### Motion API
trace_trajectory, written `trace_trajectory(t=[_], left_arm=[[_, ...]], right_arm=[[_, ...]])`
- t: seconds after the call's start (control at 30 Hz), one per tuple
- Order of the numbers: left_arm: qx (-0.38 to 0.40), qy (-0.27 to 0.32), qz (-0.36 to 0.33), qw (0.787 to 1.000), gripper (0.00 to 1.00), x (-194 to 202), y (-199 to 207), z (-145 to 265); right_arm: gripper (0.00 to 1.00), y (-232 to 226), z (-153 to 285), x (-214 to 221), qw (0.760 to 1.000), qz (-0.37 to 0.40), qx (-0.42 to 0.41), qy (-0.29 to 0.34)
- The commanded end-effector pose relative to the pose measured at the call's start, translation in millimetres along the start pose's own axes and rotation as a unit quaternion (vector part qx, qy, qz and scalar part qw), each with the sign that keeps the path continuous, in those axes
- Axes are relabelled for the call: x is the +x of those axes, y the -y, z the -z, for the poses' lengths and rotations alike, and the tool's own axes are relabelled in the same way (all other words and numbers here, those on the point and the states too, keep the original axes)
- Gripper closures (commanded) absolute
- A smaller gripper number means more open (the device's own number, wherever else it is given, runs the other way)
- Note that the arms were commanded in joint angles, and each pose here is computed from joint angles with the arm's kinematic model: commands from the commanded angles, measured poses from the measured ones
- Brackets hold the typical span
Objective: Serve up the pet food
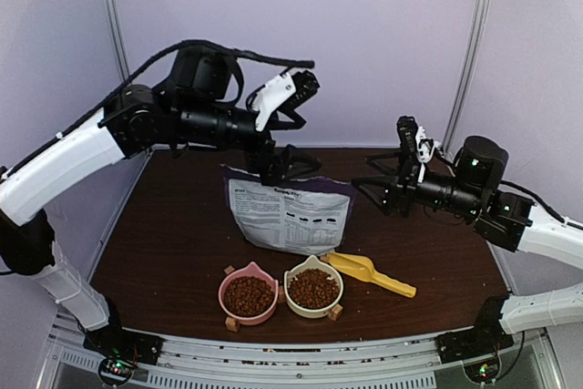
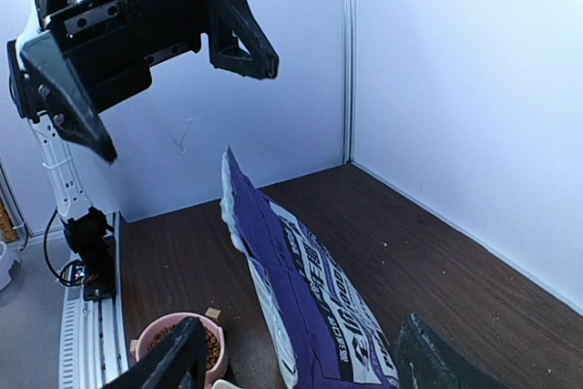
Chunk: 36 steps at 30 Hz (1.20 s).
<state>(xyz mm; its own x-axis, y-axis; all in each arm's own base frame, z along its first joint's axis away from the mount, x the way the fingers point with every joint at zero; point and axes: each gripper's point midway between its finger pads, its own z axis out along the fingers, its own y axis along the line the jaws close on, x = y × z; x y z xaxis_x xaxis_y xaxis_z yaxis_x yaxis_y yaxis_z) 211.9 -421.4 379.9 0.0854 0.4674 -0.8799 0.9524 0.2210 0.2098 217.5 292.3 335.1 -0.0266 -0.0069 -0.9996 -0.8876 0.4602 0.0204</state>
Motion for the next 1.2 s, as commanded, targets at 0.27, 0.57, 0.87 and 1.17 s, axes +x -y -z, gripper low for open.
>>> trace_trajectory(t=[0.27,0.57,0.87,1.17], left_arm=[[-0.244,0.013,0.284,0.927,0.04,84,-157,88],[-0.439,-0.029,0.446,0.78,0.03,299,-233,191],[-0.639,-0.003,0.45,0.623,0.02,406,-212,325],[-0.684,0.014,0.323,0.654,0.03,429,-185,321]], right_arm=[[0.09,85,46,-46,0.968,-0.099,0.23,-0.023],[0.09,187,116,43,0.879,-0.201,0.425,-0.084],[0.09,238,217,106,0.789,-0.207,0.576,-0.053],[0.08,232,256,121,0.765,-0.085,0.635,0.056]])
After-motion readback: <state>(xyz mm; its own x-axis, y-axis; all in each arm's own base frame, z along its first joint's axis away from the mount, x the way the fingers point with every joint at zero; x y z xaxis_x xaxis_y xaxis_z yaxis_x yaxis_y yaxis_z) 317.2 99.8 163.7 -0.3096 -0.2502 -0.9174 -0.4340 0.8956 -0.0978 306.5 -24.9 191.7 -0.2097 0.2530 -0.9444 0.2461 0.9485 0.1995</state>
